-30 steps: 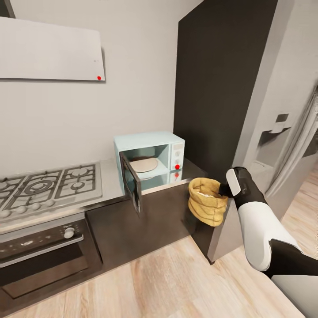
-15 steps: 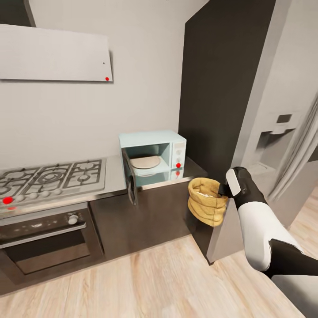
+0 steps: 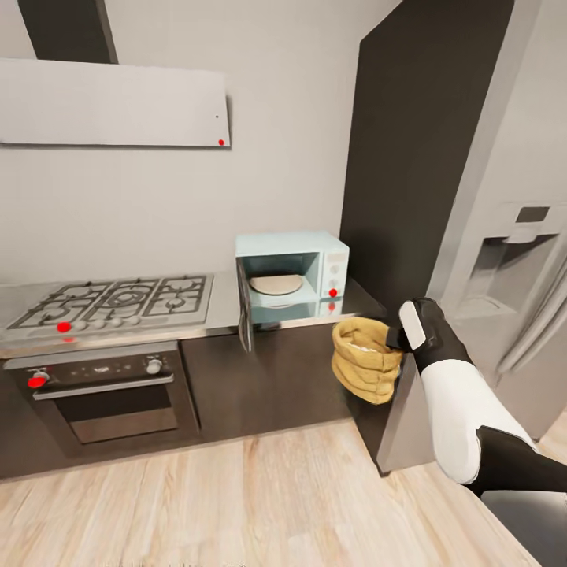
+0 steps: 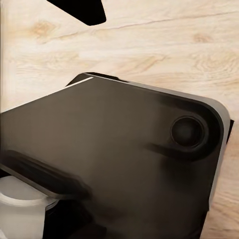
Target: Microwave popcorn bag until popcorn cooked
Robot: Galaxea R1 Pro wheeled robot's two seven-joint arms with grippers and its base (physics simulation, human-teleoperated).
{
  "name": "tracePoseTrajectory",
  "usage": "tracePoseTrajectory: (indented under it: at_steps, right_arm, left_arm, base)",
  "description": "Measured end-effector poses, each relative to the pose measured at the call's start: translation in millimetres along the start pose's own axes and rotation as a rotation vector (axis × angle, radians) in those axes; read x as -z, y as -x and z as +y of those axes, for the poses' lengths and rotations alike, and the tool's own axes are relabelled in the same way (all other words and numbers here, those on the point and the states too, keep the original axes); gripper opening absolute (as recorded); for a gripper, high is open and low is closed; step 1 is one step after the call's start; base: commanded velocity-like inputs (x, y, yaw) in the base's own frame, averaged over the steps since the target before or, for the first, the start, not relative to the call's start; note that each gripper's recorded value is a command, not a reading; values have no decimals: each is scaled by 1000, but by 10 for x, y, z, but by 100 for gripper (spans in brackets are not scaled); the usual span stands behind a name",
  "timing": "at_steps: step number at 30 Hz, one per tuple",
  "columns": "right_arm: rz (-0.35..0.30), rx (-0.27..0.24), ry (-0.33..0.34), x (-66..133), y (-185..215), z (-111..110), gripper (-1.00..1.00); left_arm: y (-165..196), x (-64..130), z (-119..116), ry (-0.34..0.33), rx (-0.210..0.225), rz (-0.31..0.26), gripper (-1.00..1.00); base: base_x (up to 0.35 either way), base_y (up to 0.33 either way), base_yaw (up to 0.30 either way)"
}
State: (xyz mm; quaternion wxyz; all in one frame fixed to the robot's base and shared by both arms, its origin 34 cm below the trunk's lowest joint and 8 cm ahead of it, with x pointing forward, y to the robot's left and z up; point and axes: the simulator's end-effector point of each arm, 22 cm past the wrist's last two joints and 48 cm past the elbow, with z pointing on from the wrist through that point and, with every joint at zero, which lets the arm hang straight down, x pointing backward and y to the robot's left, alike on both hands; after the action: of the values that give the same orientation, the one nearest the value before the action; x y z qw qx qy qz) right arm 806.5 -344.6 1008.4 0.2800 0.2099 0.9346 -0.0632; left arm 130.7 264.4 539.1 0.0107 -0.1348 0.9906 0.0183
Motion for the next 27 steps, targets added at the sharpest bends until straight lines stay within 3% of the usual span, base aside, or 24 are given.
tracePoseTrajectory:
  at_steps: [23,27]
  right_arm:
    - [3,2,2,-5,-15,15,-100]
    - [2,2,-1,-4,-8,1,-100]
  left_arm:
    - [2,0,-2,-1,0,0,100]
    - [0,0,-1,0,0,0,100]
  base:
    - [-1,-4,267]
    - [0,0,93]
